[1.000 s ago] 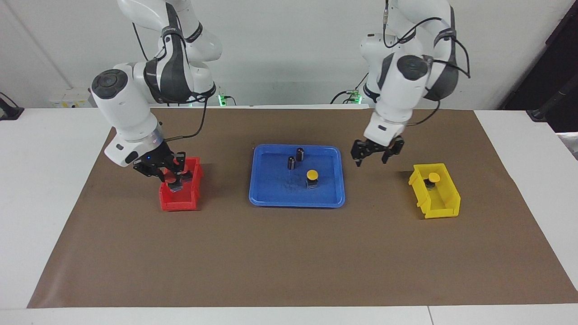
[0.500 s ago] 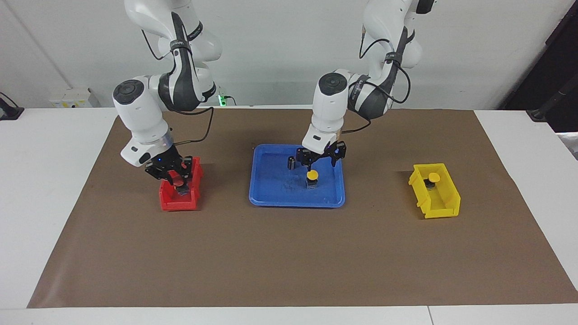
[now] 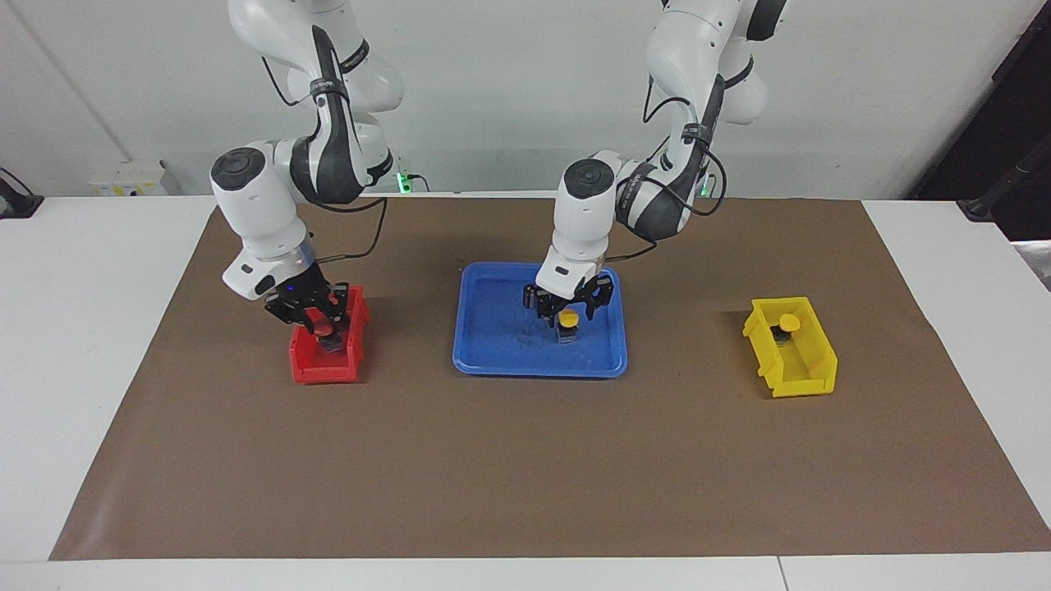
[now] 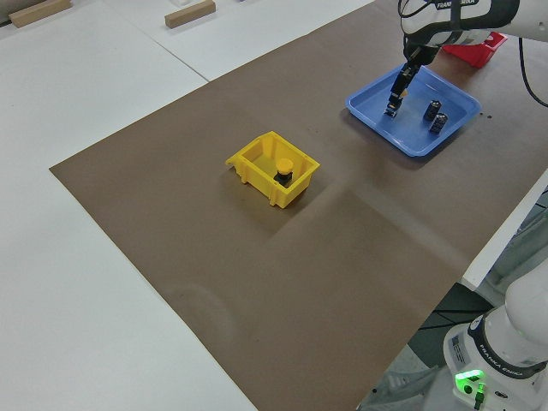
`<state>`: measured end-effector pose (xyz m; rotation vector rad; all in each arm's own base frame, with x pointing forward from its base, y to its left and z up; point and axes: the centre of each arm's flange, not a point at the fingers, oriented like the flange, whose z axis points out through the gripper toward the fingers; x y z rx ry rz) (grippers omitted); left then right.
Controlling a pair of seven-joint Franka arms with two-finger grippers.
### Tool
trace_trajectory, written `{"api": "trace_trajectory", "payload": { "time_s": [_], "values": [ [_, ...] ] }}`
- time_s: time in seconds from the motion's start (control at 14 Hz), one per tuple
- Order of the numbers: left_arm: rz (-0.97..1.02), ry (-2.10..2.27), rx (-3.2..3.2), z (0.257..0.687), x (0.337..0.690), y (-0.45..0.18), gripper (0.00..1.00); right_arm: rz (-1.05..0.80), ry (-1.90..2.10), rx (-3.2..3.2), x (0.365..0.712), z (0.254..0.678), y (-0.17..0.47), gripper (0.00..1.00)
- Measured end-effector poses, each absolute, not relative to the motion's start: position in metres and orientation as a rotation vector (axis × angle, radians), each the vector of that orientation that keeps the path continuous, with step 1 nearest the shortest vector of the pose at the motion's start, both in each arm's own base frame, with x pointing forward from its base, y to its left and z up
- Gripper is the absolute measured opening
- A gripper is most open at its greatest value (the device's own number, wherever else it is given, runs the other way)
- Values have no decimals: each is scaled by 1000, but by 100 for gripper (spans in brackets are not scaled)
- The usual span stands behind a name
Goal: Sort red and yellow buttons by color
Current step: 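Grasp the last yellow button with the left gripper and drop it in the yellow bin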
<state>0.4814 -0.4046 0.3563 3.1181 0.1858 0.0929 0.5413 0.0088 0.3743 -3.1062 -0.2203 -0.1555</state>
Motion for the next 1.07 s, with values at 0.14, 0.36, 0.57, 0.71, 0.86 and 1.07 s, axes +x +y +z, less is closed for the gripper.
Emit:
{"api": "trace_trajectory", "payload": {
  "time_s": [0.14,0.36,0.57,0.71,0.86,1.07],
  "values": [
    [99,191,3115,359,483,-405,41,-177,-218,-3107,540,371,8,41],
    [98,224,3124,385,497,-401,41,-203,-216,-3107,536,363,8,41],
    [95,293,3149,441,537,-355,41,-202,-220,-3107,535,359,9,41],
    [100,268,3189,474,571,-284,41,-201,-220,-3107,534,359,9,44],
    [120,213,3212,493,601,-209,41,-201,-221,-3107,534,359,9,53],
    [95,94,3223,493,630,-105,41,-208,-221,-3107,535,360,9,63]
  ]
}}
